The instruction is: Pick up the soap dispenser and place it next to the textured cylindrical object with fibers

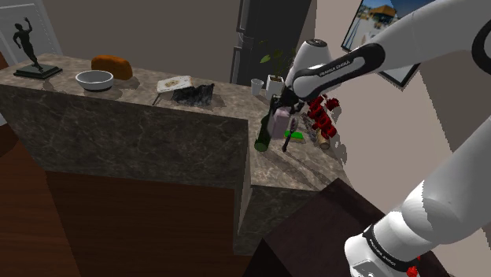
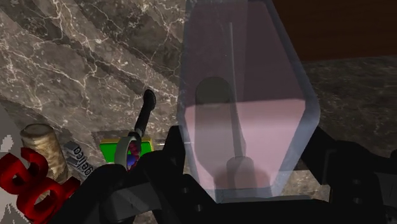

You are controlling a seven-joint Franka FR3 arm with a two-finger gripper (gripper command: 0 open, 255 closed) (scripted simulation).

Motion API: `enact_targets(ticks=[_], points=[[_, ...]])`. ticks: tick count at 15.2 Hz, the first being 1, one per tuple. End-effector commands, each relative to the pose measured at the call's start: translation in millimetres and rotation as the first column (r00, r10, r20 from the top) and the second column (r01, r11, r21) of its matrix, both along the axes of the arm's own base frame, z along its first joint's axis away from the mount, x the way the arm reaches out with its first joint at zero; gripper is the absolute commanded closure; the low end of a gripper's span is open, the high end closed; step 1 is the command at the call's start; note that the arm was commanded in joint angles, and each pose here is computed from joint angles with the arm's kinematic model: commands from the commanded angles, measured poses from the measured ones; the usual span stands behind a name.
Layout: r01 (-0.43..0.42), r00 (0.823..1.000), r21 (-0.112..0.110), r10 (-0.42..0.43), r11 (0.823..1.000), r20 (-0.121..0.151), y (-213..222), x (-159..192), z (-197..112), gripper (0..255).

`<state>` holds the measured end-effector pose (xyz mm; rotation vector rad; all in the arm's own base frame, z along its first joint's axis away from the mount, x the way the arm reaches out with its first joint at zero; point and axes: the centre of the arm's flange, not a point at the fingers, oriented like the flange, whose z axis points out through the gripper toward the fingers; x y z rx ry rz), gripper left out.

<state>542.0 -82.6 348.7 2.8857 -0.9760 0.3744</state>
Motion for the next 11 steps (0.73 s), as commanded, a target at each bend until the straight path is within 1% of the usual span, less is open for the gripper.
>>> enact_targets(ticks=[1,8,11], points=[[0.0,1.0,0.0,0.0,1.0,0.0,-0.3,0.4,9.6,255],[0.0,1.0,0.0,0.0,1.0,0.0,-0.3,0.4,44.5,255],[0.0,1.0,0.0,0.0,1.0,0.0,-36.8,-15.2,44.7,255]])
